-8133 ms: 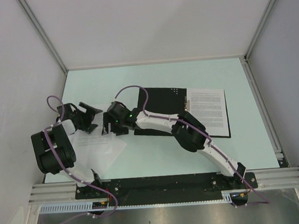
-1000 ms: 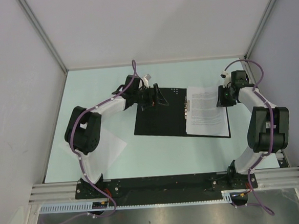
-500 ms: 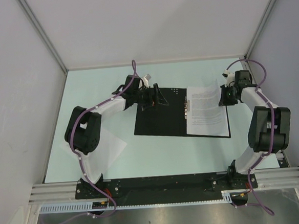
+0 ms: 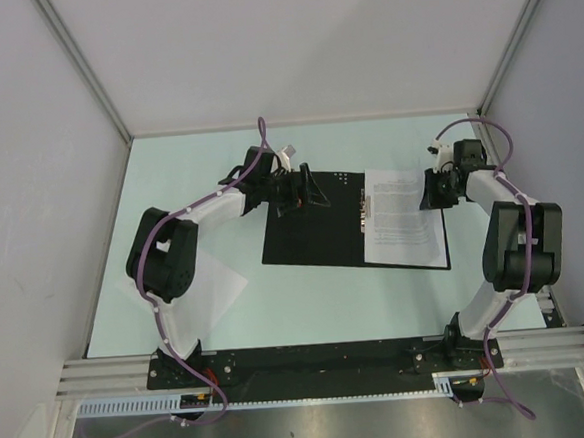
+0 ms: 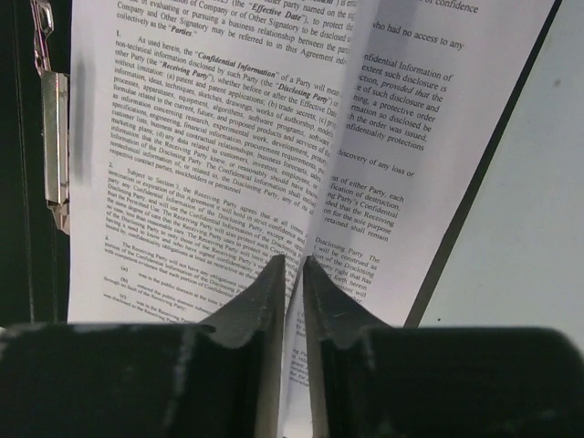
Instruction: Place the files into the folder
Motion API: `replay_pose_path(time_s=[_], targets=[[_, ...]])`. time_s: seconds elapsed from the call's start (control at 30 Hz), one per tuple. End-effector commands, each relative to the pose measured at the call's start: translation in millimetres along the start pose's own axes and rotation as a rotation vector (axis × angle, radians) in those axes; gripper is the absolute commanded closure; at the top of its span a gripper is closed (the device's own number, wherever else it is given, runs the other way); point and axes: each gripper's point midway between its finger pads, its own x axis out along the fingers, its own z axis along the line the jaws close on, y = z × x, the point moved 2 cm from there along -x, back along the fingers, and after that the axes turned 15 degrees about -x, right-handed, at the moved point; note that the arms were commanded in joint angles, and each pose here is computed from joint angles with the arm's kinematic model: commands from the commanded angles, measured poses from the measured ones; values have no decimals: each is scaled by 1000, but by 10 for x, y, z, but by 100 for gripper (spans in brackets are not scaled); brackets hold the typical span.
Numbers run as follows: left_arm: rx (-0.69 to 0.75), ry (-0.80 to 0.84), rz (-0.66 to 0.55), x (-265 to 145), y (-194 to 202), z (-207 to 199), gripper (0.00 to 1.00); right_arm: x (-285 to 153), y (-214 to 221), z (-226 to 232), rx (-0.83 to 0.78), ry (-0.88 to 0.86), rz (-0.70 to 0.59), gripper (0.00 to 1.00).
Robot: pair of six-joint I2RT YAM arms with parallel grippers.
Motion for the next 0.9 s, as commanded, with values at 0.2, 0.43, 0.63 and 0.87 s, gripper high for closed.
replay_pose_path(time_s=[0.2,0.43,0.63,0.87], targets=[[60,25,-25,-113,-53,-163,3,-252,-46,-169,57,229,21,33],[118,-132,-216,-714,-125,-99,0,-879,-28,-504,197,566,10,3],[-76,-269,-479,-1736,-44,665,1,-745,-553,240,112,491,-157,0],[-398,-450,-875,-2812,89,1650,0,-177,-1287,2538,-133,34,-414,0]])
